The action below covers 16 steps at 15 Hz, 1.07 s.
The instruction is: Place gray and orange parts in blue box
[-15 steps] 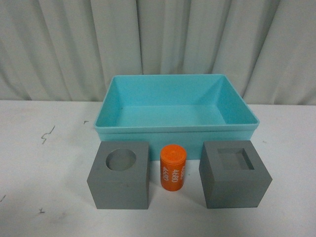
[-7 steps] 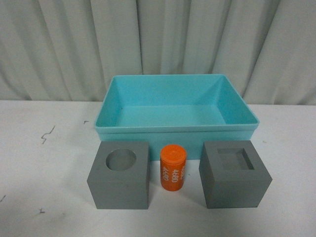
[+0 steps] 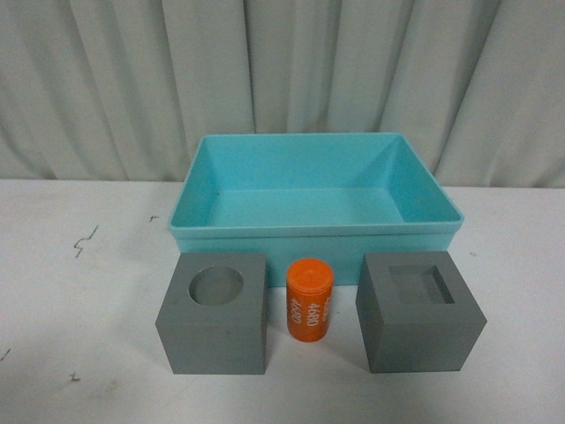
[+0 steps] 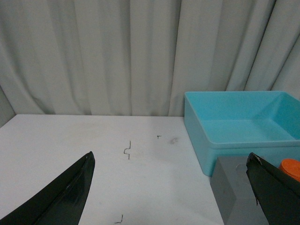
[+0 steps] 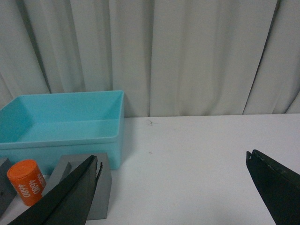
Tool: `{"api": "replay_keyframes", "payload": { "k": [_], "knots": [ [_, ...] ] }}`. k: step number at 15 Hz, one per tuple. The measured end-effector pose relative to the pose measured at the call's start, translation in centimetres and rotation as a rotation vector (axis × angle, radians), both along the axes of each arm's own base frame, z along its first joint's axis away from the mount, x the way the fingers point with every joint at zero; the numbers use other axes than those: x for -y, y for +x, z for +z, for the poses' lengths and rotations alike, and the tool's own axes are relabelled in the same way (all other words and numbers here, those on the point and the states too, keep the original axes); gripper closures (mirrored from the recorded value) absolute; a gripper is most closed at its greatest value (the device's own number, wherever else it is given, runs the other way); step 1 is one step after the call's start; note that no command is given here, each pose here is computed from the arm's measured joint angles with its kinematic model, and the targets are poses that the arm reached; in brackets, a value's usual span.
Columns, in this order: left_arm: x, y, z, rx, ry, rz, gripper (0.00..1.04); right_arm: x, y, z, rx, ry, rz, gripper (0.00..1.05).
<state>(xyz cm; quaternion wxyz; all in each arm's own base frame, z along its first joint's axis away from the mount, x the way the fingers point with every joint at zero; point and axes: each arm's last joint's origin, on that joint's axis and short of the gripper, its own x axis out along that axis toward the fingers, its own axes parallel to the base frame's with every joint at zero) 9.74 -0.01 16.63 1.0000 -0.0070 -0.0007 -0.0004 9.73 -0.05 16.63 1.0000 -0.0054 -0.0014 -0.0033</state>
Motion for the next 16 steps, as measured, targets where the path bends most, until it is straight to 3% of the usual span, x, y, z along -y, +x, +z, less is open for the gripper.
{"api": "replay_keyframes", "payload": {
  "k": [6, 8, 12, 16],
  "knots": [
    [0.0, 0.0, 0.0, 0.000, 0.000, 0.000, 0.07, 0.0, 0.0, 0.0, 0.000, 0.000, 0.000, 0.06],
    [0.0, 0.0, 0.0, 0.000, 0.000, 0.000, 0.07, -0.2, 0.2, -0.1, -0.052, 0.074, 0.072, 0.06],
    [0.0, 0.0, 0.0, 0.000, 0.000, 0.000, 0.07, -0.8, 3.6, 6.5, 0.071, 0.198, 0.147, 0.06],
    [0.0, 0.0, 0.0, 0.000, 0.000, 0.000, 0.07, -1.7, 11.9, 9.6, -0.106, 0.292, 0.181, 0.06]
  ]
}}
